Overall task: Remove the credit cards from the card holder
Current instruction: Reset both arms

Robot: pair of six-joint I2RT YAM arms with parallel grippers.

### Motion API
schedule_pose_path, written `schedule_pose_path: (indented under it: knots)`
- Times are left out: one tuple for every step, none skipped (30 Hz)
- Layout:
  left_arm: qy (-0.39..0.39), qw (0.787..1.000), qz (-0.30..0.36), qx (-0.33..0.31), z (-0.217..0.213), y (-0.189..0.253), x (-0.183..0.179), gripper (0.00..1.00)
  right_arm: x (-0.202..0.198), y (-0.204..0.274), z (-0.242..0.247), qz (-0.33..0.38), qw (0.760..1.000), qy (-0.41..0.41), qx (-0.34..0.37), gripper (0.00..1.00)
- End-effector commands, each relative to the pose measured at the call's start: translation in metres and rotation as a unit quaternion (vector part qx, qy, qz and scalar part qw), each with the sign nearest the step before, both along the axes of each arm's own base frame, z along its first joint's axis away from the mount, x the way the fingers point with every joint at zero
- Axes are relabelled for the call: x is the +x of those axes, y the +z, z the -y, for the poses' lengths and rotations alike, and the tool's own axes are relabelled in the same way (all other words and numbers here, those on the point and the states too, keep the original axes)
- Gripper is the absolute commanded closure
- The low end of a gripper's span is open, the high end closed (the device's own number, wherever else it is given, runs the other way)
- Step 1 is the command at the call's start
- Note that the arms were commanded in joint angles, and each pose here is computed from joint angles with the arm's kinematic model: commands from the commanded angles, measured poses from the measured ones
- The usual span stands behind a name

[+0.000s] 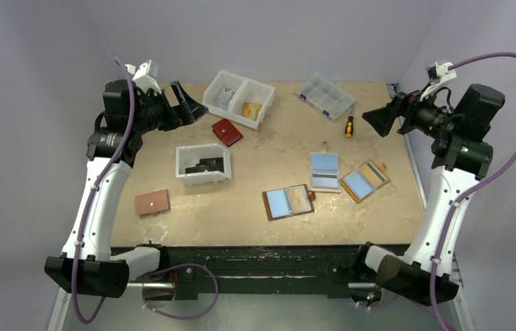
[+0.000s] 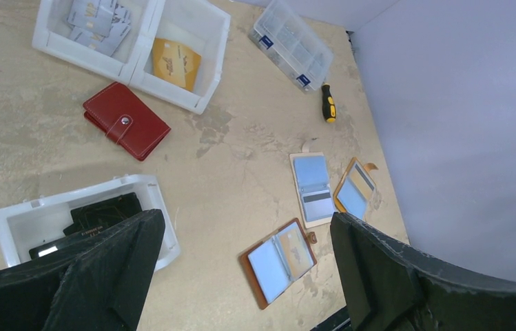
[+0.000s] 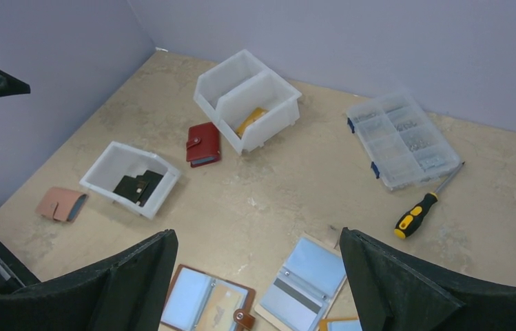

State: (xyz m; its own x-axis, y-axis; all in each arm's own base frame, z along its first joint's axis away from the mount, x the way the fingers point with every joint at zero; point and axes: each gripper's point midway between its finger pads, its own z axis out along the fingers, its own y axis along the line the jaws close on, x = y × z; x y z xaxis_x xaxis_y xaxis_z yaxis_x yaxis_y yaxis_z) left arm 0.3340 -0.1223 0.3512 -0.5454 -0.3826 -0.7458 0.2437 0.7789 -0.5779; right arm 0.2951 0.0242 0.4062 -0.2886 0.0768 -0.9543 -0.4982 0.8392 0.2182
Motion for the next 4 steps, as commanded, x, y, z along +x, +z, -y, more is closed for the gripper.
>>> schedule_pose_path:
  knots:
    - [-0.014,0.999,0.029,0.000,0.0050,0.0098,0.0042,0.01,0.0040,0.0032,0.0032,0.008,1.000,-0.001,0.004,0.01]
    - [-0.014,0.999,0.029,0.000,0.0052,0.0095,0.0044,0.01,0.0050,0.0019,0.0041,0.005,1.000,-0.003,0.006,0.01]
    - [-0.015,0.999,0.029,0.000,0.0053,0.0093,0.0046,0.01,0.0054,0.0013,0.0036,0.003,1.000,-0.002,0.011,0.01]
    - [-0.016,0.999,0.028,0.000,0.0055,0.0087,0.0048,0.01,0.0055,0.0013,0.0031,0.002,1.000,0.001,0.015,0.01]
